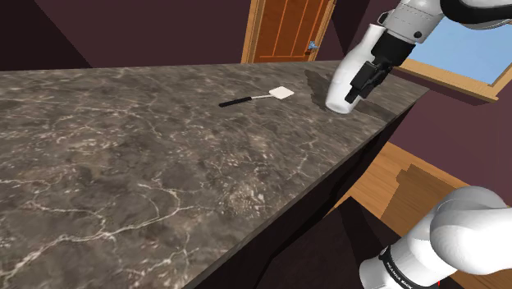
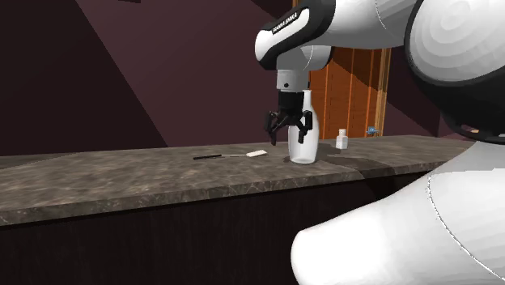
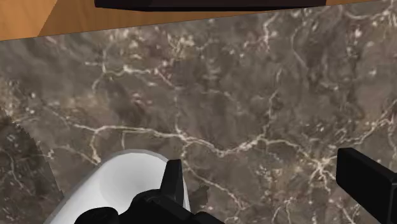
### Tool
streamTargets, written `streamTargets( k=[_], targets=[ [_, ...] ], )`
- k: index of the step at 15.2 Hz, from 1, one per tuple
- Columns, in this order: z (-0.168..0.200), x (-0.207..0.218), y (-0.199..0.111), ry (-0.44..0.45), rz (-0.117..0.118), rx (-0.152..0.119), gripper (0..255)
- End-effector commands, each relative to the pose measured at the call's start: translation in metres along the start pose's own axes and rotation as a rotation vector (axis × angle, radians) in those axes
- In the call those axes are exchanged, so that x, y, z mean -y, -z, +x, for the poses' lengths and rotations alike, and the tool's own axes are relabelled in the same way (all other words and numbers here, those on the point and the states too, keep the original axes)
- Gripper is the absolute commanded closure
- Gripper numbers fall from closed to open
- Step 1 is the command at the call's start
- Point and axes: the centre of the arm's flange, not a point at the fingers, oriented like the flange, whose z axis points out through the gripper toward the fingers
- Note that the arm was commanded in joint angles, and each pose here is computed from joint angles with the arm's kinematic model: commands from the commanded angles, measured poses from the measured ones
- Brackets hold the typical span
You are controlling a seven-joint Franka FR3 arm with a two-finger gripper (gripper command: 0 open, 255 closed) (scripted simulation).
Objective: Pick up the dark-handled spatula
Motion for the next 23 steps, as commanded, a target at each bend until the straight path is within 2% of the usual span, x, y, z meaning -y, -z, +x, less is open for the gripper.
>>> streamTargets(
  k=[1,7,13,18,23],
  targets=[
    [0.000,0.000,0.000,0.000,0.000,0.000,0],
    [0.038,0.072,-0.010,-0.423,-0.014,0.050,0],
    [0.103,0.122,-0.024,-0.846,-0.028,0.100,0],
    [0.167,0.141,-0.039,-1.198,-0.040,0.141,0],
    [0.233,0.136,-0.057,-1.549,-0.051,0.182,0]
  ],
)
